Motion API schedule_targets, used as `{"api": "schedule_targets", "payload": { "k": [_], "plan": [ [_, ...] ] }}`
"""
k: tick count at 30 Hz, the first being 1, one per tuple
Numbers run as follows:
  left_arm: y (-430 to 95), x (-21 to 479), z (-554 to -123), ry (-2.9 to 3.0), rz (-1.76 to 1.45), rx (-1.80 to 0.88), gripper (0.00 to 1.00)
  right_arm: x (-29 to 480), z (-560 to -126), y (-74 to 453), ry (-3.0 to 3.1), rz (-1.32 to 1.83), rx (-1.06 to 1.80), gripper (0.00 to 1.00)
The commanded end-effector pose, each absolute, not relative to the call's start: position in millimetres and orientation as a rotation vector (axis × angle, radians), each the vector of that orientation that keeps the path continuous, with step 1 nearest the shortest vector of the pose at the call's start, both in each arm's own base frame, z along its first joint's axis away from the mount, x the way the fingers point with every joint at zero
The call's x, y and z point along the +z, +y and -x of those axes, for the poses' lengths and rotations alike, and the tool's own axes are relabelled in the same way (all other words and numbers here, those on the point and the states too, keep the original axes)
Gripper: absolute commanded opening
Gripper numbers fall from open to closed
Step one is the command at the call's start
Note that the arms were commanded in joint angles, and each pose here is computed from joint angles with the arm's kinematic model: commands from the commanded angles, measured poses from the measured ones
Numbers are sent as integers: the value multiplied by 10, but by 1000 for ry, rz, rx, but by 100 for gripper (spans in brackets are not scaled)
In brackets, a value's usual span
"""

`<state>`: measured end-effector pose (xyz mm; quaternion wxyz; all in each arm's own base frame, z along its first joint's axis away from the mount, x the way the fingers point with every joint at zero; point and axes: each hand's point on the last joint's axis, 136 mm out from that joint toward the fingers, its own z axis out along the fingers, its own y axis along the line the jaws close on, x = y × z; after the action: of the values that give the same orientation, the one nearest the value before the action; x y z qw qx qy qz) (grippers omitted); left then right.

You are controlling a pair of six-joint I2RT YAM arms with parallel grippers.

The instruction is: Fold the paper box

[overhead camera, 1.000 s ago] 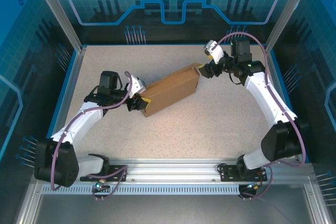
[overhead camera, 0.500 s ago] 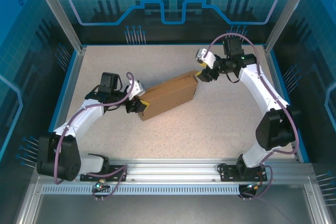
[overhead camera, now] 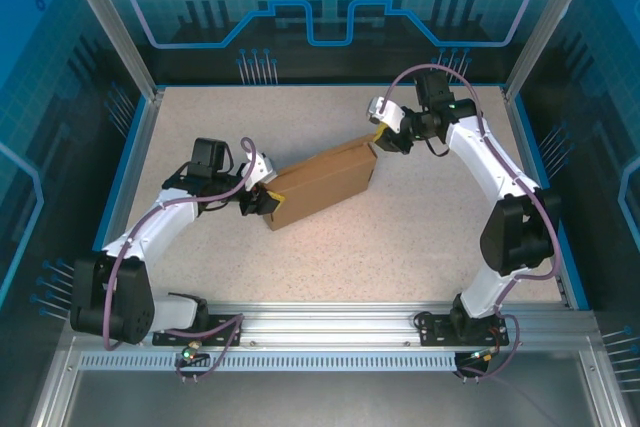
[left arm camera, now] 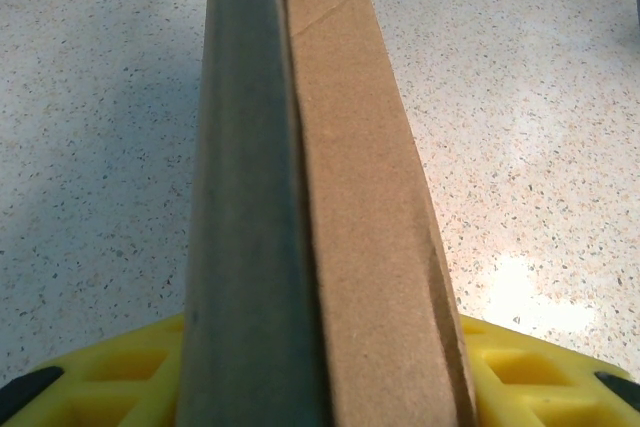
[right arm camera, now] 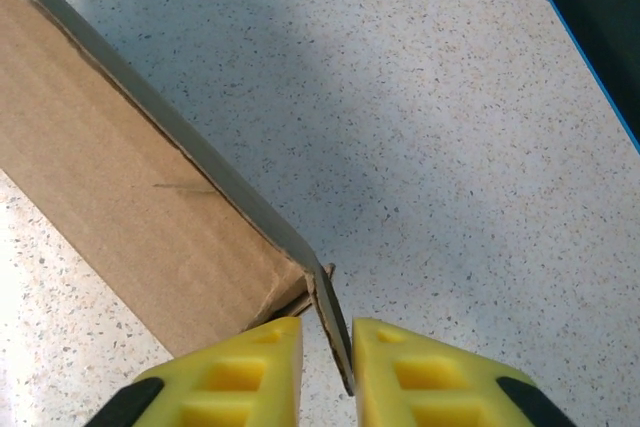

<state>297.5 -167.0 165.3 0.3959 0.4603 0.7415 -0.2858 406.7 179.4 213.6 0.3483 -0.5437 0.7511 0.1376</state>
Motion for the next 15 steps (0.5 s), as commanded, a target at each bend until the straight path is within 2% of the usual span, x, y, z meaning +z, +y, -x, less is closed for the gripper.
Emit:
{"api": "schedule_targets", "payload": {
  "k": [1, 8, 15],
  "plan": [
    [-1710, 1894, -3068, 1774, -1179, -725, 44, 2232, -4021, 1922, 1957, 1397, 411, 15],
    [-1675, 1838, -3123, 1802, -1160, -689, 44, 2172, -3998, 1951, 2118, 1259, 394, 6],
    [-1667, 1817, -3150, 1815, -1148, -682, 44, 2089, -3977, 1982, 2278, 1082, 345, 4]
  ]
}}
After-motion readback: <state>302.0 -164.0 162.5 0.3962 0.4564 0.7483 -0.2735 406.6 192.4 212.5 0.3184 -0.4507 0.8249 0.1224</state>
